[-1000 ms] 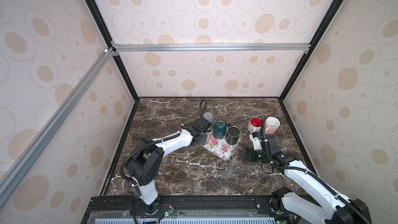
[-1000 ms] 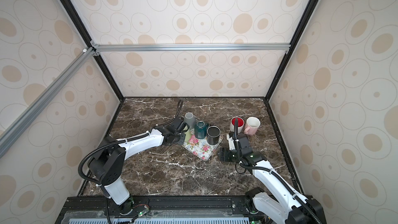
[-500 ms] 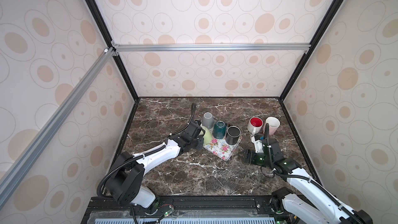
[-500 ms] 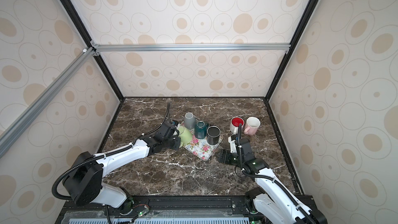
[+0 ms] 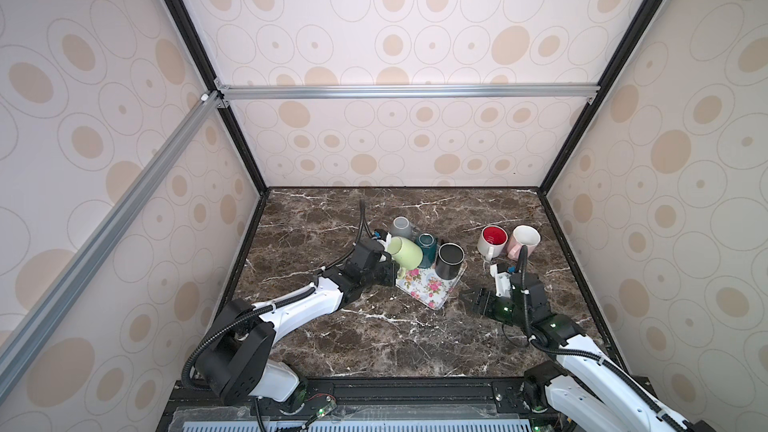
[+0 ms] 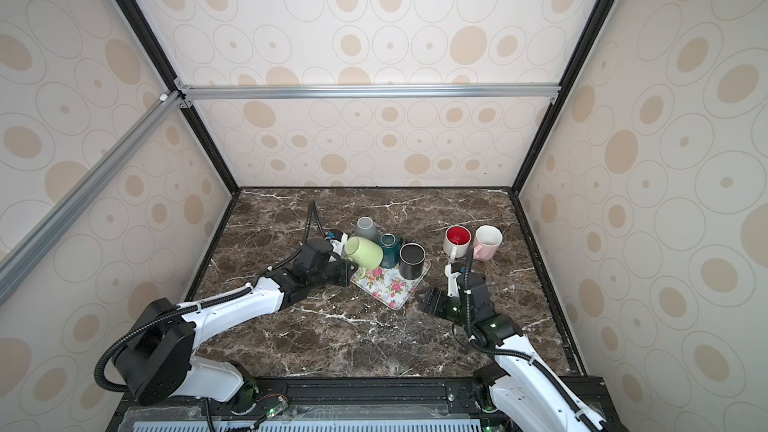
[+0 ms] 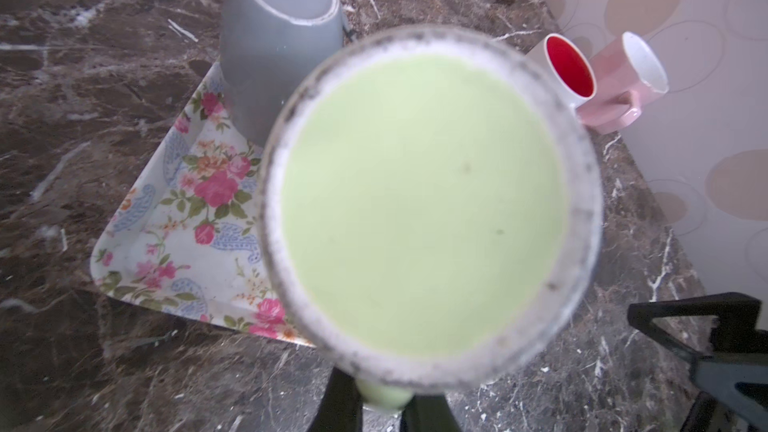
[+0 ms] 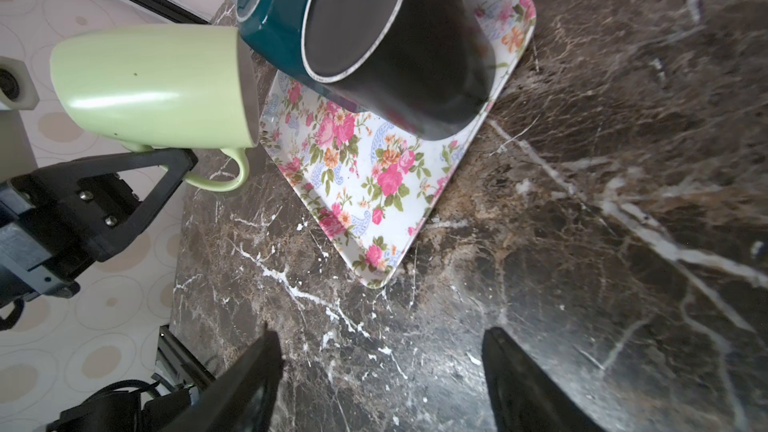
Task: Turn the mug right side up
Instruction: 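Lift the light green mug off the tray with the left gripper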
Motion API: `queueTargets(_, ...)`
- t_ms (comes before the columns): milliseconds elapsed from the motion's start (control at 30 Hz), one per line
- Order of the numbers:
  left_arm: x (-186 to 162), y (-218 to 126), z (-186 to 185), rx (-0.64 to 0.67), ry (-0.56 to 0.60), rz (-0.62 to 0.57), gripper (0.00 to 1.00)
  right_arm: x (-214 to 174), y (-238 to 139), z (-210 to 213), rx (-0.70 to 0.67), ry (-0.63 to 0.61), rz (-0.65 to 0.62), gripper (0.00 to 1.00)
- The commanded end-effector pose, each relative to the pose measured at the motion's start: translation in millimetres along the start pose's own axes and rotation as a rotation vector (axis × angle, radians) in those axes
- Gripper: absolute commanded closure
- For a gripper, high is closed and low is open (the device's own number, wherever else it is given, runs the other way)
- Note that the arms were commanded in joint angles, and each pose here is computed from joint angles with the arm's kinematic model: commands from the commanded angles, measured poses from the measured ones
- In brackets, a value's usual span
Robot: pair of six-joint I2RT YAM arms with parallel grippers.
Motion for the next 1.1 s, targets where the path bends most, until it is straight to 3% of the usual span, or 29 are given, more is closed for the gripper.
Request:
queueTargets(0,32.8,-13.9,-30.0,-0.152,-0.017,-0.136,1.00,3.4,5.6,13.9,0.096,0.048,-0.010,0.22)
queueTargets(500,39.2,-34.8,-41.6,-0.269,-0.031,-0.207,1.00,5.0,26.8,59.2,0.136,-0.013,-0.010,0.22)
queueTargets(833,36.8,-49.6,-66.7,-0.466,-0.105,-0.181,1.00,20.0,27.2,92.5,0.259,-0.021,-0.119,0.22)
queueTargets(1067,43.6,-57.2,-79.9,-0.528,-0.099,-0.183,1.00,35.8,17.4,115.1,0.355,-0.045,-0.180,0.23)
Point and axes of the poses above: each gripper's point midway between its finger pads, its own y axis out along the fingers, its own z axis along the line the jaws close on, x = y × z, the point moved 3 cm from there along -y, back along the fingers, and after that the axes turned 8 degrees about -y, right-handed, at the moved point
